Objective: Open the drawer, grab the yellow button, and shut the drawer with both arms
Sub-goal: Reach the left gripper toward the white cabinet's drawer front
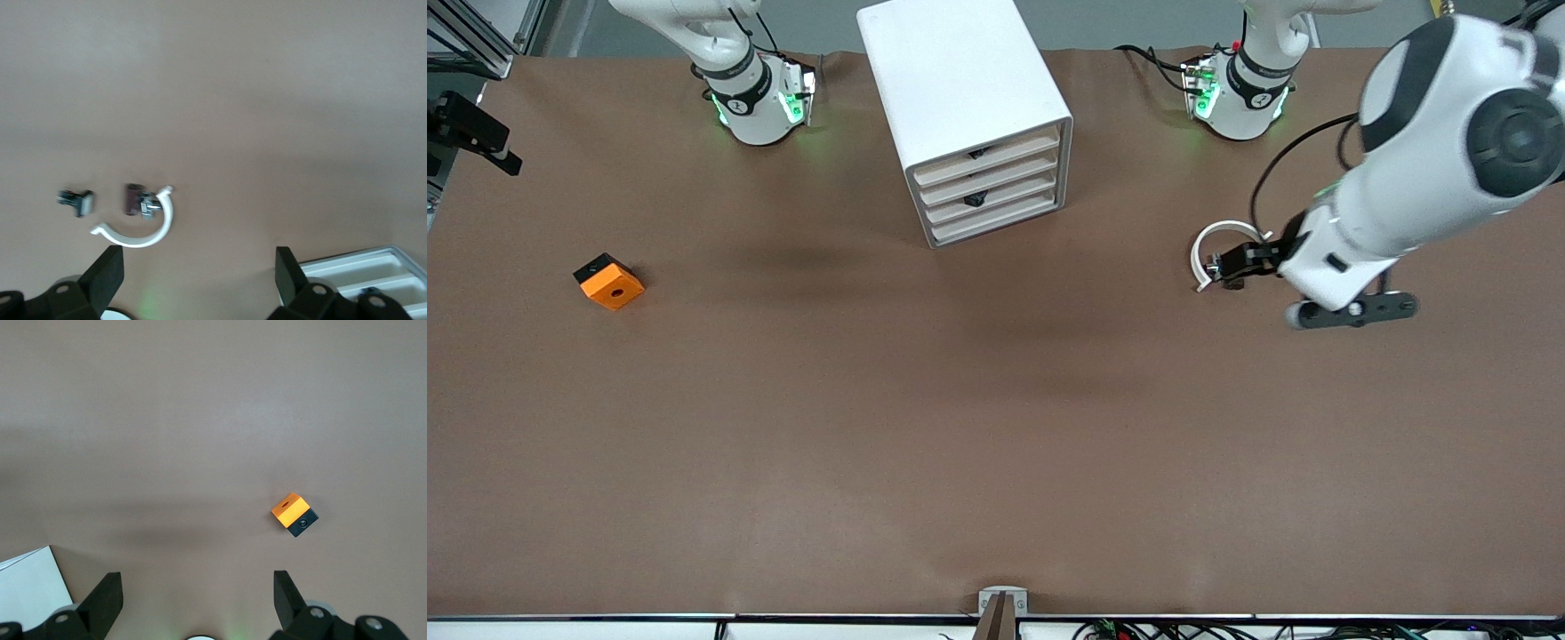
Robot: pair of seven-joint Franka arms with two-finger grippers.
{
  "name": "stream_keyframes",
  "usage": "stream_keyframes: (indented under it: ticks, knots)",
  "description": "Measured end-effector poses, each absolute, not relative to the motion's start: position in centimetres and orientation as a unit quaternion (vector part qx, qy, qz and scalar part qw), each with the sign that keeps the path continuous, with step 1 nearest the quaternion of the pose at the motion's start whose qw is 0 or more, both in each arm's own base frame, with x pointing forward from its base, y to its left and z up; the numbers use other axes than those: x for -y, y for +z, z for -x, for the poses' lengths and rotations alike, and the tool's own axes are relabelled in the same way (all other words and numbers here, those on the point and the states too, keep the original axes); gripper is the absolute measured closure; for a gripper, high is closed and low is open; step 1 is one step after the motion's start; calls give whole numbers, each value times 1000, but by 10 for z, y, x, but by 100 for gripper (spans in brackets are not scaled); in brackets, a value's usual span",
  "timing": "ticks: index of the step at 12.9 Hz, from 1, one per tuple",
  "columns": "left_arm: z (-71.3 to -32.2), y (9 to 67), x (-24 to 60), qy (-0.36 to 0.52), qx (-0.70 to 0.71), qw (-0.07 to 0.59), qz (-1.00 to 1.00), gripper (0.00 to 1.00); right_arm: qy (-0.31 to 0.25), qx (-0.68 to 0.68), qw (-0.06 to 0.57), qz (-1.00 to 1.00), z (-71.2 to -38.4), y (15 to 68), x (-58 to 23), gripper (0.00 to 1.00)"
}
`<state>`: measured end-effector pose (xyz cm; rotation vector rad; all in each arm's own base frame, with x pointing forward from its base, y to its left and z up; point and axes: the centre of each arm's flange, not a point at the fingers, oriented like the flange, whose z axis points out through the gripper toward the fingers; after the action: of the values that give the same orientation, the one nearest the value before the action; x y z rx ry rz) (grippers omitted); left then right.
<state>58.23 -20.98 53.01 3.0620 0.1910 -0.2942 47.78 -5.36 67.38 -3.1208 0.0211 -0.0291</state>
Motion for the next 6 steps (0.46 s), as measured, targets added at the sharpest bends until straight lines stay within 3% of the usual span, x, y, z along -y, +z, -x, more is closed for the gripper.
stream_keyframes:
  ticks: [6]
  knots:
    - [-576,475,283,-154,-180,48,-970,0,-17,-5,11,1000,-462,690,51,0]
